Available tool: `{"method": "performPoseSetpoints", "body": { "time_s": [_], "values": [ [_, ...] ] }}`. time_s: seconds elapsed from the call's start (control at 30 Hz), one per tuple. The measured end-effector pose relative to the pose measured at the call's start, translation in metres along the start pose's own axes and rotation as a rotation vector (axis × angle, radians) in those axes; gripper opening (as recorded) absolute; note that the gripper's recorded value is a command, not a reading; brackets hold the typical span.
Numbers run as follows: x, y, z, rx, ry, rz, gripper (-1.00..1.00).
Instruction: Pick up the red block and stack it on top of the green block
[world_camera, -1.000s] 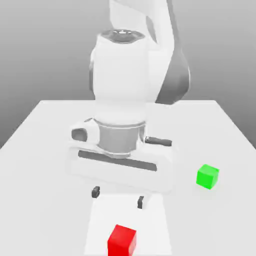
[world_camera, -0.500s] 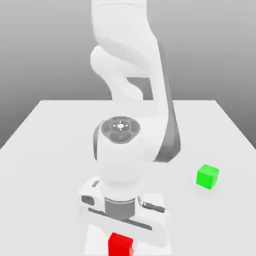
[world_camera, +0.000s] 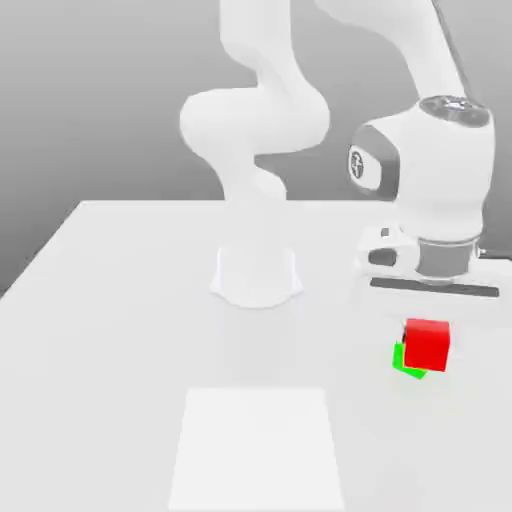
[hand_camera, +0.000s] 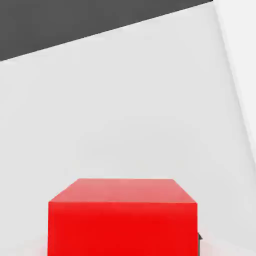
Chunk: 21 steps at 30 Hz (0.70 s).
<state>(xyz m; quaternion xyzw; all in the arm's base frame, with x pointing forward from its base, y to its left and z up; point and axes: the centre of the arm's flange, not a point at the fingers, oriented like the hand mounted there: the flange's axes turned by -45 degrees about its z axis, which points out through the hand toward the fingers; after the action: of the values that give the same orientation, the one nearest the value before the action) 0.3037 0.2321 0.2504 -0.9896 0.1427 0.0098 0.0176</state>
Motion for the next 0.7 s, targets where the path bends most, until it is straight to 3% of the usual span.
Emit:
{"method": "performPoseSetpoints", "body": {
  "time_s": [0.17,0.7],
  "values": [
    [-0.07,0.001,0.008,-0.035,0.031,0.001,-1.0],
    [-0.067,0.007,0.045,-0.08,0.062,0.004,-1.0]
  ]
}}
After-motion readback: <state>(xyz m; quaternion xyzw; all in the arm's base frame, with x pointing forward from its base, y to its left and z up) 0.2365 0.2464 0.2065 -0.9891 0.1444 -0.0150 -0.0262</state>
